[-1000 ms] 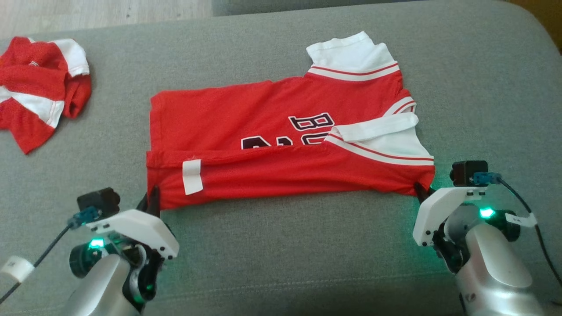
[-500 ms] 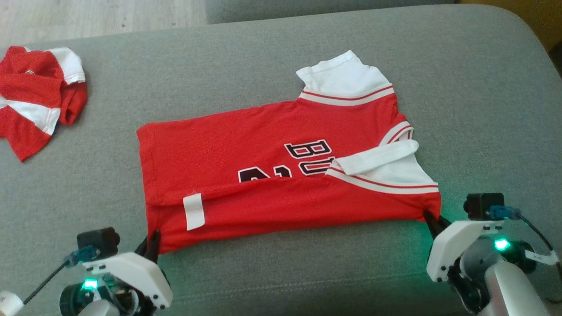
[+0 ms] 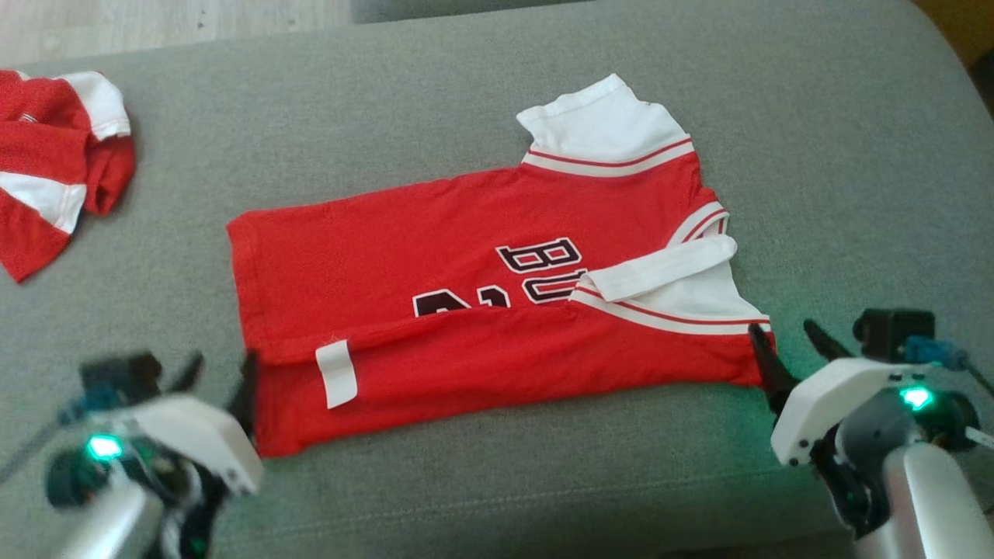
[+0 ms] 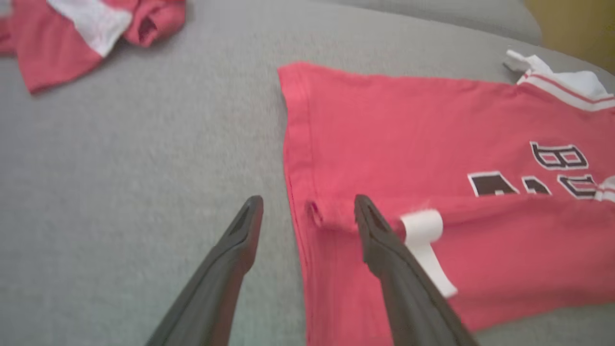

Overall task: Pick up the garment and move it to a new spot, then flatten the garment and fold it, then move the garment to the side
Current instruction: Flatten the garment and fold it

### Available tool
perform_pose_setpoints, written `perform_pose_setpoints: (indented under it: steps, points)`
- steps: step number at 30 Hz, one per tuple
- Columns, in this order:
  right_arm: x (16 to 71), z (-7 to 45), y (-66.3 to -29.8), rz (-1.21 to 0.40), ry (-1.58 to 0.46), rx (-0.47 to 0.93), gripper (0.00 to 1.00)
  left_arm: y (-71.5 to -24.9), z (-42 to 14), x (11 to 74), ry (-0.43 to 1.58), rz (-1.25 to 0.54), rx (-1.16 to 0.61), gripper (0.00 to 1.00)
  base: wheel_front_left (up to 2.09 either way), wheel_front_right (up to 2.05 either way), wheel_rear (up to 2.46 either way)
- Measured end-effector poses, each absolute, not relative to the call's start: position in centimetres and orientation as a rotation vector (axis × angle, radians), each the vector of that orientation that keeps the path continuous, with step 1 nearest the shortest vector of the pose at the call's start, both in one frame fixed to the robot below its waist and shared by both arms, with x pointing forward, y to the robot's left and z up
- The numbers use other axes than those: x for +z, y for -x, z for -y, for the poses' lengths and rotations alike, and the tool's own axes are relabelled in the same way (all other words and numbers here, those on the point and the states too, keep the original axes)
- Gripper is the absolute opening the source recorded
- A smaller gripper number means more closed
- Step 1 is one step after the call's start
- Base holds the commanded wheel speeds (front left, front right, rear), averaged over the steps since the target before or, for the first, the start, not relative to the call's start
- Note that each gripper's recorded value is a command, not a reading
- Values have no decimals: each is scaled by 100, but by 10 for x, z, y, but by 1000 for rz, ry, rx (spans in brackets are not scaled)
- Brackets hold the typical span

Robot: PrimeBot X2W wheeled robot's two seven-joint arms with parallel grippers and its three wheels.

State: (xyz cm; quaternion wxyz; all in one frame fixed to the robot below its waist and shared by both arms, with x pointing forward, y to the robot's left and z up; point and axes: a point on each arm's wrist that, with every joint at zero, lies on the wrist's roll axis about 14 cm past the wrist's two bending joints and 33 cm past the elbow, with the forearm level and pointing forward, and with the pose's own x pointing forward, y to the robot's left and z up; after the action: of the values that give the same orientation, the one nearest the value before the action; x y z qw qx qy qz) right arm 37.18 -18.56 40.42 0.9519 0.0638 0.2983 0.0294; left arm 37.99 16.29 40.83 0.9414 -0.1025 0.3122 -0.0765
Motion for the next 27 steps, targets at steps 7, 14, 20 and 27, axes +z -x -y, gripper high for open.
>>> perform_pose_setpoints:
  steps: [7, 14, 20, 27]
  points:
    - [426, 184, -394, -548, -97, 83, 100, -451, -171, 458, 91, -519, -204, 100, 0, 0, 0]
    - [449, 175, -433, -479, -41, 139, 100, -506, -171, 451, 2, -617, -216, 100, 0, 0, 0]
    - [437, 172, -440, -507, -29, 159, 100, -508, -173, 396, -40, -799, -209, 100, 0, 0, 0]
    - [436, 176, -449, -500, -16, 158, 100, -509, -173, 366, -44, -895, -218, 100, 0, 0, 0]
